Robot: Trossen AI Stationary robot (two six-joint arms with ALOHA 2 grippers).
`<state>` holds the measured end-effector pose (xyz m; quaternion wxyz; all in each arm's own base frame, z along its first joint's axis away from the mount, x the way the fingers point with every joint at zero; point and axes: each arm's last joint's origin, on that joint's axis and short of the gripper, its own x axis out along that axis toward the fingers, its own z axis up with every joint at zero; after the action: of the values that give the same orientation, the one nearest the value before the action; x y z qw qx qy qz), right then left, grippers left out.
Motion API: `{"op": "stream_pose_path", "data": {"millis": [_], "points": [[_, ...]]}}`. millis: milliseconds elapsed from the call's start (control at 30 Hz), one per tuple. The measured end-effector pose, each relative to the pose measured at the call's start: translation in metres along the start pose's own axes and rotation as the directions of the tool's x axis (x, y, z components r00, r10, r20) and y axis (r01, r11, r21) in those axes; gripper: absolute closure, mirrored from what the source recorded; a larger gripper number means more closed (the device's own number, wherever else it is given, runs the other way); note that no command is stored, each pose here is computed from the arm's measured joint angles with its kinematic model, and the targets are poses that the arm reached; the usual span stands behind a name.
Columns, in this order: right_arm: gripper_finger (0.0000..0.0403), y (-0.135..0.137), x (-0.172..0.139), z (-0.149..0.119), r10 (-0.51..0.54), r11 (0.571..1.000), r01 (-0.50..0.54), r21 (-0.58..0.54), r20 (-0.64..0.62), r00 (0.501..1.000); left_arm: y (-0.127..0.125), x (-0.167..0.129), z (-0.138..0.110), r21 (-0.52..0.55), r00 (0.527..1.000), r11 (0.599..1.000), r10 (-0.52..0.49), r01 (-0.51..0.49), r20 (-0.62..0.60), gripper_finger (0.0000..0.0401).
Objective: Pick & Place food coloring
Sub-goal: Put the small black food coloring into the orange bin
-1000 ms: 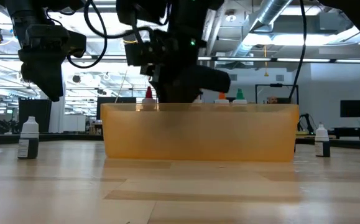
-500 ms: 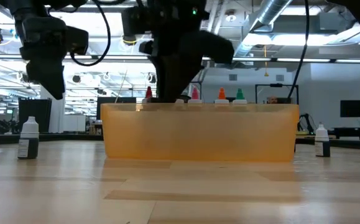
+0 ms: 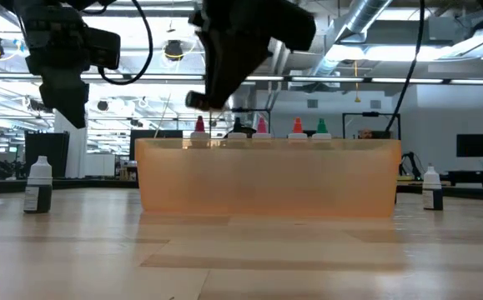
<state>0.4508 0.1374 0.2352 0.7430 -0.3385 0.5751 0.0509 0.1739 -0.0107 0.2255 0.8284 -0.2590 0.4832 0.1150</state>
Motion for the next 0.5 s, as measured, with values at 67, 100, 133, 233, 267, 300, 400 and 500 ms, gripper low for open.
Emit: {"op": "stream_pose_path", "data": {"millis": [67,100,133,233,267,300,400,500], "points": [[0.0337,0.004,-0.006,0.003,-0.053,0.999,0.053,-0.004,0.007,0.999,-0.001,0.000,-0.001,0.000,0.999,1.000,-0.027,0.027,-0.019,0.0236],[0.0337,0.005,-0.008,0.005,-0.080,0.997,0.080,0.000,0.010,0.997,-0.001,0.000,-0.001,0.003,0.999,0.999,-0.043,0.043,-0.028,0.0236],[0.0337,0.007,-0.011,0.006,-0.103,0.995,0.103,-0.001,0.012,0.995,-0.002,0.000,-0.001,0.008,0.997,0.998,-0.061,0.061,-0.038,0.0236],[0.0337,0.009,-0.016,0.008,-0.163,0.987,0.163,-0.001,0.012,0.987,-0.007,0.000,-0.001,0.023,0.991,0.992,-0.125,0.127,-0.046,0.0236],[0.0337,0.009,-0.017,0.008,-0.184,0.983,0.184,0.002,0.010,0.983,-0.010,0.000,0.000,0.030,0.987,0.988,-0.152,0.154,-0.044,0.0236],[0.0337,0.009,-0.018,0.009,-0.203,0.979,0.203,0.003,0.007,0.979,-0.013,-0.001,0.000,0.039,0.983,0.982,-0.181,0.183,-0.039,0.0236],[0.0337,0.009,-0.019,0.010,-0.262,0.965,0.262,0.012,0.008,0.965,-0.022,-0.002,0.003,0.057,0.960,0.958,-0.281,0.281,-0.011,0.0236],[0.0337,0.009,-0.021,0.013,-0.321,0.947,0.321,0.004,0.014,0.947,-0.034,-0.005,0.009,0.077,0.917,0.916,-0.398,0.394,0.037,0.0236]]}}
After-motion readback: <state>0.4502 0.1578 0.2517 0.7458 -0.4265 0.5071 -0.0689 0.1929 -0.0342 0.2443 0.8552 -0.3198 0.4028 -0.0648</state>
